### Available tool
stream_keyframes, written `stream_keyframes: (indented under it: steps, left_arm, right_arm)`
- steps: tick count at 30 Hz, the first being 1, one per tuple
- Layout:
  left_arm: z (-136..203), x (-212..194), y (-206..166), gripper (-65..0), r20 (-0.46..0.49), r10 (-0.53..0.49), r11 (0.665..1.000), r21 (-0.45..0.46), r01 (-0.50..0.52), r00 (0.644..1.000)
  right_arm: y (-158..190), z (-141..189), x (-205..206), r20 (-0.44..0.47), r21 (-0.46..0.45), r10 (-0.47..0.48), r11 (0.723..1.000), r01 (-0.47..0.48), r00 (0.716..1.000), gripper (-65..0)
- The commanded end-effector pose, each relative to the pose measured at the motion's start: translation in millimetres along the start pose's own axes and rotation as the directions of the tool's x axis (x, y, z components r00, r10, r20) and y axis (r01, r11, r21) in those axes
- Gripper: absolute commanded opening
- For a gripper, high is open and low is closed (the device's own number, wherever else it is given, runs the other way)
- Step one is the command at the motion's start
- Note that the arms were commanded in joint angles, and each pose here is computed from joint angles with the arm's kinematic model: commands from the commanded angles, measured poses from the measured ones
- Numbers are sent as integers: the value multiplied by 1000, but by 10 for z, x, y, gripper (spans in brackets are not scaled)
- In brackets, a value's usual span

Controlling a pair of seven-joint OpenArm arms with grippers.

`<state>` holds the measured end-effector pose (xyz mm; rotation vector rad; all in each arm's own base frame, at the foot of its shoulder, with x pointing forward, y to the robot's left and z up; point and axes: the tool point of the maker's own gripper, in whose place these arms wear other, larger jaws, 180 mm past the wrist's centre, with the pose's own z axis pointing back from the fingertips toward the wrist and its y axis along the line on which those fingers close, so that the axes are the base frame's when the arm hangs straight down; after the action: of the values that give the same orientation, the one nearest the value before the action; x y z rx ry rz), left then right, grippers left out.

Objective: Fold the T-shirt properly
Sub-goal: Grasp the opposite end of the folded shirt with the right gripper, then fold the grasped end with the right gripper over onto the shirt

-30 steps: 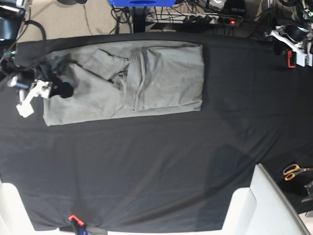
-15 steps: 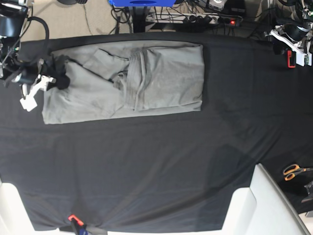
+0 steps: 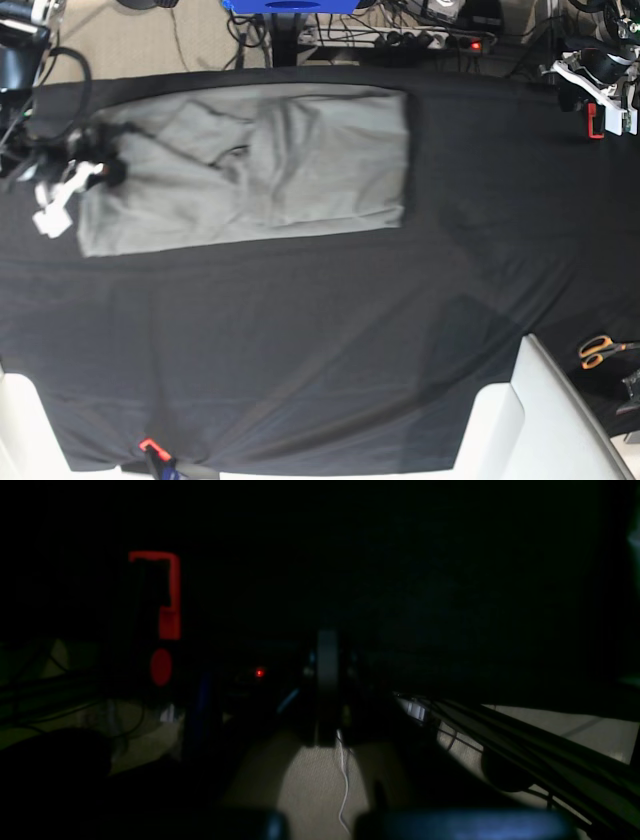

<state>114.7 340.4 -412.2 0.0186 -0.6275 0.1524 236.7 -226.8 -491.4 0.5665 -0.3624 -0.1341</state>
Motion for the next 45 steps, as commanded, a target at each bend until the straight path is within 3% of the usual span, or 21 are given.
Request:
stream_keyframes:
  steps: [1,7,10,13,19,24,28,32,40,45]
  left_arm:
    - [37,92,39,-650,27,-15,1000,4,15,1000]
    - [41,111,30,-650,31,-19,1000,3,19,999]
    - [41,111,30,-650,31,-19,1000,3,19,999]
    - [39,118,29,-650,33,-19,1000,3,19,999]
    - [39,116,35,-650,32,-20,1000,3,19,999]
    - [39,116,35,-650,32,-20,1000,3,19,999]
    - [37,112,37,-650,31,-19,1000,4,19,999]
    - [37,112,37,-650,31,-19,1000,4,19,999]
    - [37,109,40,-650,29,-21,1000,5,21,999]
    - [2,71,83,-650,-2,-95,994,62,95,995]
  right_arm:
    - [-99,156,247,70,-36,30,999,-27,997,-644]
    - [13,222,299,85,-102,146,985,-138,986,-644]
    - [115,285,322,109,-181,172,972,-151,979,-644]
    - [292,346,330,119,-278,230,942,-190,966,-644]
    - [717,209,176,26,-398,372,855,-332,928,-644]
    - [1101,44,68,-25,-428,460,797,-426,887,-645]
    - [1345,-101,-31,-52,-438,492,771,-462,869,-645]
    - [1591,-206,-99,-54,-440,518,755,-486,854,-645]
    - [2087,-389,-264,-24,-401,531,771,-494,847,-647]
    - [2333,-476,-425,-43,-377,542,769,-516,839,-647]
